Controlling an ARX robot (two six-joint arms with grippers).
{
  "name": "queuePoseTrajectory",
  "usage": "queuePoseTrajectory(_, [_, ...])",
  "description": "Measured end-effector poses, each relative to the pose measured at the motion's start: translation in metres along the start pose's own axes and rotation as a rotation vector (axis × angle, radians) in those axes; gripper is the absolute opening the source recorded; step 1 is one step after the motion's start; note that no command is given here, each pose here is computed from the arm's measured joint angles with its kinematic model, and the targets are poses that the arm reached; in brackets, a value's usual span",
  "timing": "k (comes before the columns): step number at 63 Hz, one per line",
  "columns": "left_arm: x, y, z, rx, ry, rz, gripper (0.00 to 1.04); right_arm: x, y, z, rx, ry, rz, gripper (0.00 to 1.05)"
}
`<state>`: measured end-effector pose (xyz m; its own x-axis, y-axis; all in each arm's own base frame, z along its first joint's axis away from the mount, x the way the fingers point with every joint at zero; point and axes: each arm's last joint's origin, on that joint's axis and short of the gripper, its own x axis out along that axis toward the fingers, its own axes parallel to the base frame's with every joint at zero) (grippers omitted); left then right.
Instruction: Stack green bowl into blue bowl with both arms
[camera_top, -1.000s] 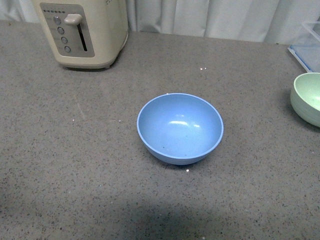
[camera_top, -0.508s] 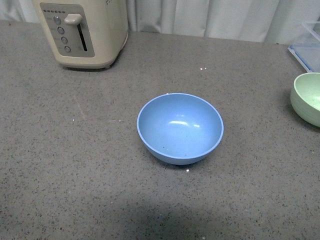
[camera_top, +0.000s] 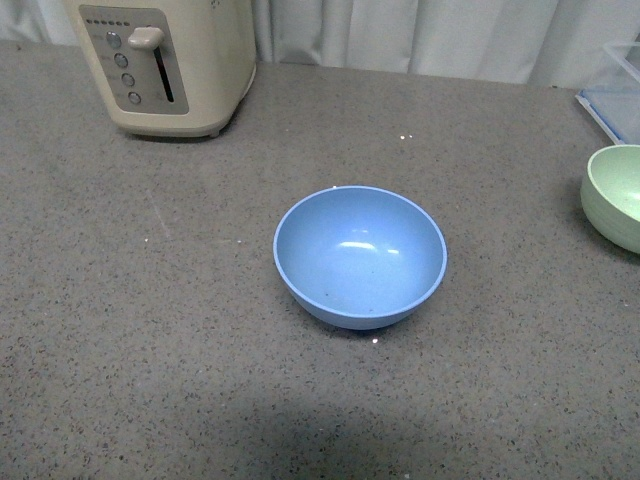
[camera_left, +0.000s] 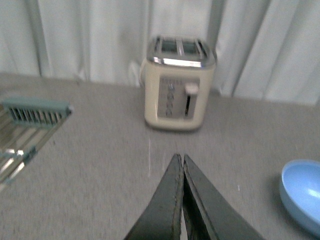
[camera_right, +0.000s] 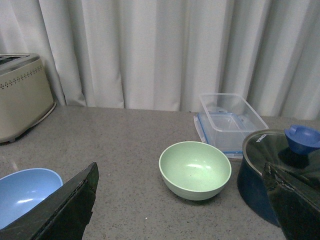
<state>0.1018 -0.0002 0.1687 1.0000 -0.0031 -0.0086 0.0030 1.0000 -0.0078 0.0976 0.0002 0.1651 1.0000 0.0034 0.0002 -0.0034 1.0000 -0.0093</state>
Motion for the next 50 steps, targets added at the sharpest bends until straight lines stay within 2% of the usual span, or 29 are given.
queuePoseTrajectory(34, [-0.005, 0.000, 0.001, 0.000, -0.024, 0.001, 0.98, 0.000, 0.000, 0.000, 0.000, 0.000, 0.000, 0.96])
queuePoseTrajectory(36, [-0.005, 0.000, 0.001, 0.002, -0.024, 0.001, 1.00, 0.000, 0.000, 0.000, 0.000, 0.000, 0.000, 0.96])
queuePoseTrajectory(39, [-0.005, 0.000, 0.001, 0.002, -0.025, 0.001, 0.98, 0.000, 0.000, -0.001, 0.005, 0.010, -0.011, 0.96])
queuePoseTrajectory(43, [-0.005, 0.000, 0.001, 0.003, -0.025, 0.001, 0.98, 0.005, -0.002, -0.002, 0.021, 0.108, -0.081, 0.96])
queuePoseTrajectory(50, [-0.005, 0.000, 0.001, 0.003, -0.026, 0.001, 0.98, 0.033, -0.007, 0.027, -0.004, 0.085, -0.052, 0.96])
